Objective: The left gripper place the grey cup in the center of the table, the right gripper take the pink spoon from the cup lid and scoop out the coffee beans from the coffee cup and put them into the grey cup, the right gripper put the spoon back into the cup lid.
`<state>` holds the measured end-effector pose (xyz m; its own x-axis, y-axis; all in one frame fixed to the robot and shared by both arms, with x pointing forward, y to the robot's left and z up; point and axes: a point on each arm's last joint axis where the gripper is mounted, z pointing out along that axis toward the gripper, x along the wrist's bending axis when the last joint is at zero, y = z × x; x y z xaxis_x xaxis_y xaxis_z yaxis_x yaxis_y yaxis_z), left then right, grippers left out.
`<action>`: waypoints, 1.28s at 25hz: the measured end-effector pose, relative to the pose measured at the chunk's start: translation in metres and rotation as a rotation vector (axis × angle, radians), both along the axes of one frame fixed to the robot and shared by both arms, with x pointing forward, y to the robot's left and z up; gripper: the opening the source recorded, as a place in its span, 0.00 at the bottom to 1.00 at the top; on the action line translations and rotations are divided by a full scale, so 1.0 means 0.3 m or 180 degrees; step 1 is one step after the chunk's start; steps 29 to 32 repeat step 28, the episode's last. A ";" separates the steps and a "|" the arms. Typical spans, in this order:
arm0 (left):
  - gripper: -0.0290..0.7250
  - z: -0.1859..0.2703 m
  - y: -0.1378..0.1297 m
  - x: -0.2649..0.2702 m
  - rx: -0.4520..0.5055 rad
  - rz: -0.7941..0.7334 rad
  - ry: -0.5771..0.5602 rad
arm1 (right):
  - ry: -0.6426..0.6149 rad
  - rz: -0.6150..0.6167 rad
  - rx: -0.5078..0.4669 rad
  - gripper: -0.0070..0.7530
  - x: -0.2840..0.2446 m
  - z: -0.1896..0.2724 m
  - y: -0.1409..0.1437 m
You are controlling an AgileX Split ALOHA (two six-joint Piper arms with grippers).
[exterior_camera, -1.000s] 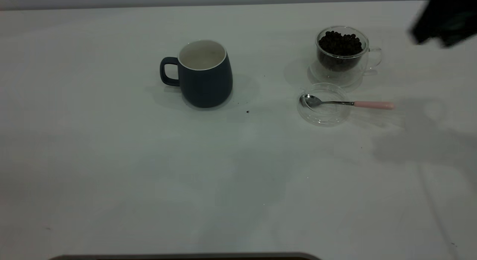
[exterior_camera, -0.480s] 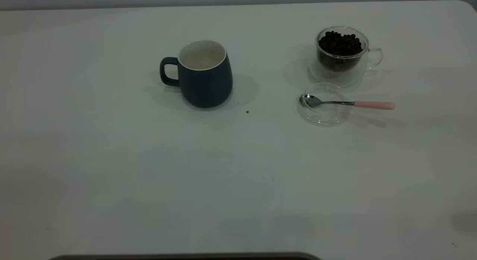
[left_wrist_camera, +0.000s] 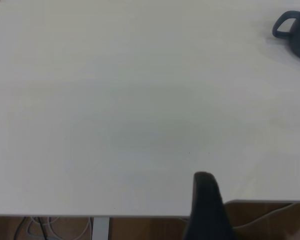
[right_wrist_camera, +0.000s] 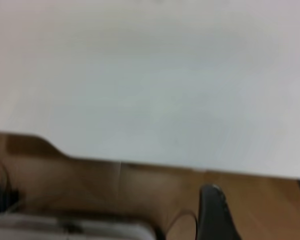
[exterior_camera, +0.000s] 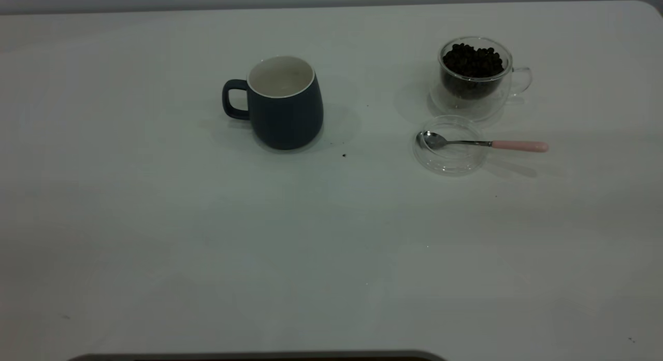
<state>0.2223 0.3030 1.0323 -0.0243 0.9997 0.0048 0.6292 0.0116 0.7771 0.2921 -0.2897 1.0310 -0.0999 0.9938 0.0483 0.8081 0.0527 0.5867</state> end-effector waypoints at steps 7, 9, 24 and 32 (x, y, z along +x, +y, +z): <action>0.79 0.000 0.000 0.000 0.0000 0.0000 0.0000 | -0.0684 0.0004 0.0031 0.64 -0.108 0.026 -0.004; 0.79 0.000 0.000 0.000 0.0000 0.0000 0.0000 | -0.0873 0.0005 0.0038 0.64 -0.138 0.029 -0.006; 0.79 0.000 0.000 0.000 0.0000 0.0000 0.0000 | -0.1107 0.0030 0.0049 0.64 -0.179 0.028 -0.007; 0.79 0.000 0.000 0.000 0.0000 0.0000 0.0000 | -0.1107 0.0030 0.0049 0.64 -0.179 0.028 -0.007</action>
